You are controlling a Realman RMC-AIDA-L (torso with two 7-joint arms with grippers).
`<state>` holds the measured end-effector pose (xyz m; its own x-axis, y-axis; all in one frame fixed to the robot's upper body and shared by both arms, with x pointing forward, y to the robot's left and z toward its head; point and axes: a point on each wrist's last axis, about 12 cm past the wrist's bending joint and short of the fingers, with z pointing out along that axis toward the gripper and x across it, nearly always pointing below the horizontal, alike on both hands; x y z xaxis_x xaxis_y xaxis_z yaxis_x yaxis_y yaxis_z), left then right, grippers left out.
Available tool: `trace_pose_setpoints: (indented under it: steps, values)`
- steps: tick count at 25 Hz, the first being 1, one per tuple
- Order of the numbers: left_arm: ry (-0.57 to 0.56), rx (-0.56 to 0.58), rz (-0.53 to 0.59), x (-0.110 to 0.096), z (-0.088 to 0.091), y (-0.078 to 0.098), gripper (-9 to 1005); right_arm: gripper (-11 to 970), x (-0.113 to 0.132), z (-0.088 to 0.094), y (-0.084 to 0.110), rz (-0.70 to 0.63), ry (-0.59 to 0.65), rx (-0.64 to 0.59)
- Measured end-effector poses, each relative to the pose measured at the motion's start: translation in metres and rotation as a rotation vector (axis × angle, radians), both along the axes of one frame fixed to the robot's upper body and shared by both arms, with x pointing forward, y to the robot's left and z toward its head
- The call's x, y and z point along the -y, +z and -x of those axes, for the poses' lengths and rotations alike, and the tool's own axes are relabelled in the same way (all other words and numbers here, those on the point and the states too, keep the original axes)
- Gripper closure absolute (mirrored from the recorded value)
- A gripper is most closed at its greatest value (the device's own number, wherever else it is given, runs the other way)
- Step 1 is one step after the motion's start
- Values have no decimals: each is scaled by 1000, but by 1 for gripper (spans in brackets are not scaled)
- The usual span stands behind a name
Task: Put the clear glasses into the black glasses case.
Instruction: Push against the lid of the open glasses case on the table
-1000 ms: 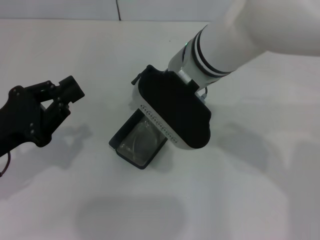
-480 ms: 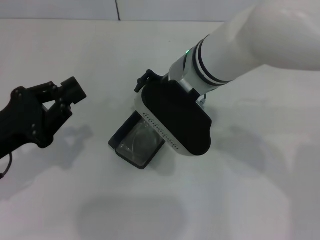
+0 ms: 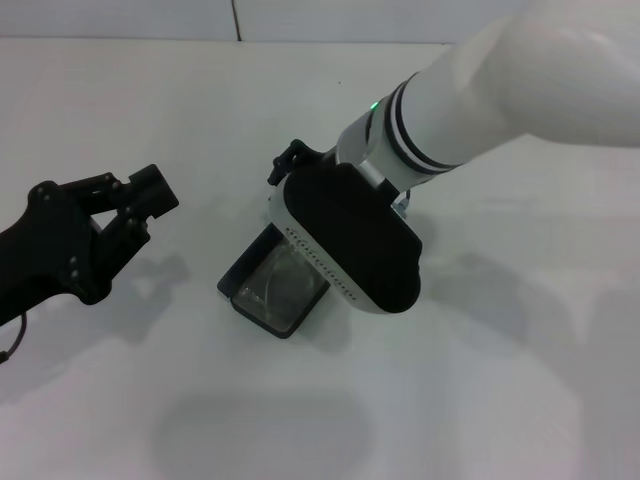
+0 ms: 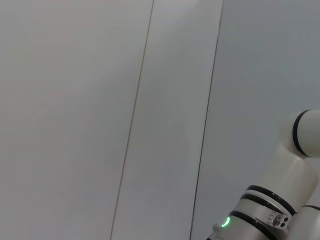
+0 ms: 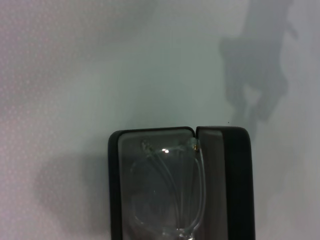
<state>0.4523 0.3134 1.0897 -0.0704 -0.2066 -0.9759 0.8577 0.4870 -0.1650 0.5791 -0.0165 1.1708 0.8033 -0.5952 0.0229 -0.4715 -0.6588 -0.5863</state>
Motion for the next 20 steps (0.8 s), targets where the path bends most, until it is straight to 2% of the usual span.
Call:
trace_pose_setpoints:
  steps: [11,20]
  values:
    - [6,3,4,0,0,0,858,567,4,-1,-3,-7,-11,0]
    - [-2,1,4,0,1,0,858,659,4,-3,-4,-15,-17,10]
